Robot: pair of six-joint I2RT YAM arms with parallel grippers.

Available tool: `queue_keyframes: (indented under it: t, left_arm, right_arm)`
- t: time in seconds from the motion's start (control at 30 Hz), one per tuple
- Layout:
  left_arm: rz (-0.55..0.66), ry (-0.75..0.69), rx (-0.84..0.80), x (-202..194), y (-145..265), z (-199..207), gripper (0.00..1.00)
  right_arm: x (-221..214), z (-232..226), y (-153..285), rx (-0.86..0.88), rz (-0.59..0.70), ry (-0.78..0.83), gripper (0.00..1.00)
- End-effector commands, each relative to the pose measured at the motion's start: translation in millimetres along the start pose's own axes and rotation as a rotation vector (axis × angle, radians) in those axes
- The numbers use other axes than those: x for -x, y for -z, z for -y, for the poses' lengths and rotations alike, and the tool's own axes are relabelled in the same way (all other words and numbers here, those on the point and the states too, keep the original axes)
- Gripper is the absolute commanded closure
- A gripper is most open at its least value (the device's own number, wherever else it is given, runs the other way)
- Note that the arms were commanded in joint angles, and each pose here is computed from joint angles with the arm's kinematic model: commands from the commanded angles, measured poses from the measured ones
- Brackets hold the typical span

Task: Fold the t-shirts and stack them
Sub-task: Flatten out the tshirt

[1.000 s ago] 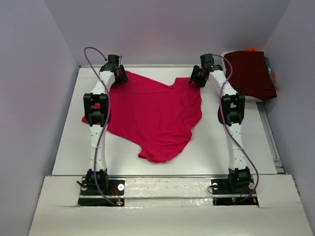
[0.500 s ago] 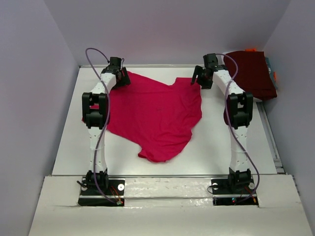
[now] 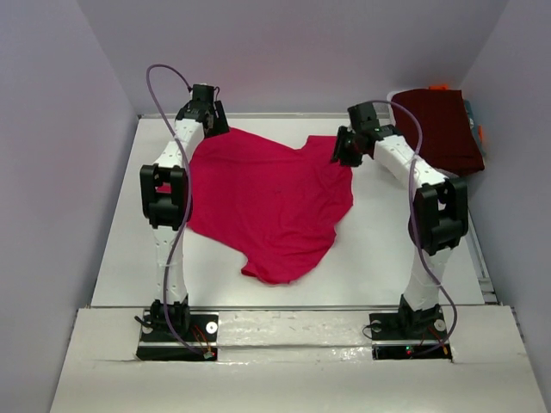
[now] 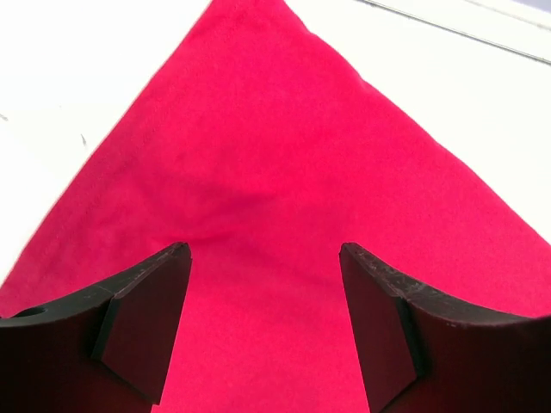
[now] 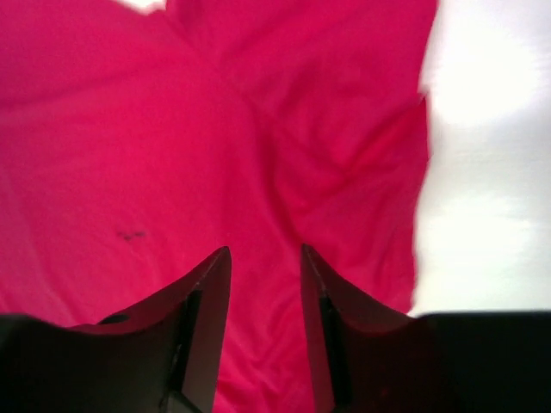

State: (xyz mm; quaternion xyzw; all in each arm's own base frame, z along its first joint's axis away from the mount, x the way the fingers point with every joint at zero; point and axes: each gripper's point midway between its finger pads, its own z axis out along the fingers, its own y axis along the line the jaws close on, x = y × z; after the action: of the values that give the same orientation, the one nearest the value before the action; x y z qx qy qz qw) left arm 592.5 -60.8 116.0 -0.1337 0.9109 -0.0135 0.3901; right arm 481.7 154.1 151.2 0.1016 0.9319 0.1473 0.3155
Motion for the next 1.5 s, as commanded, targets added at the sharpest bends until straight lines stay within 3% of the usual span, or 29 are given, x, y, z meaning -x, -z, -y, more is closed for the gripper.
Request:
queue_keyframes:
  t: [0.0,0.13,0.33,0.9,1.47]
  left_arm:
    - [0.011,-0.019,0.048,14,-1,-6,0.18]
    - [0.021,-0.031,0.035,17,-5,-3,0.19]
    - [0.004,-0.062,0.013,12,-17,6,0.20]
    - [-0.077,-0.088,0.047,-22,-44,-3,0.22]
    - [-0.134,-0.047,0.213,-48,-56,-48,0.26]
  right_arm:
    - [-49,0,-15,-0.036,-0.092,0.001,0.66]
    - [-77,14,-26,-0.082,-0.147,-0.014,0.86]
    - [-85,30,-24,-0.143,-0.127,-0.039,0.93]
    - [-142,54,-34,-0.190,-0.228,-0.144,0.93]
    - [-152,57,-40,-0.196,-0.239,-0.179,0.93]
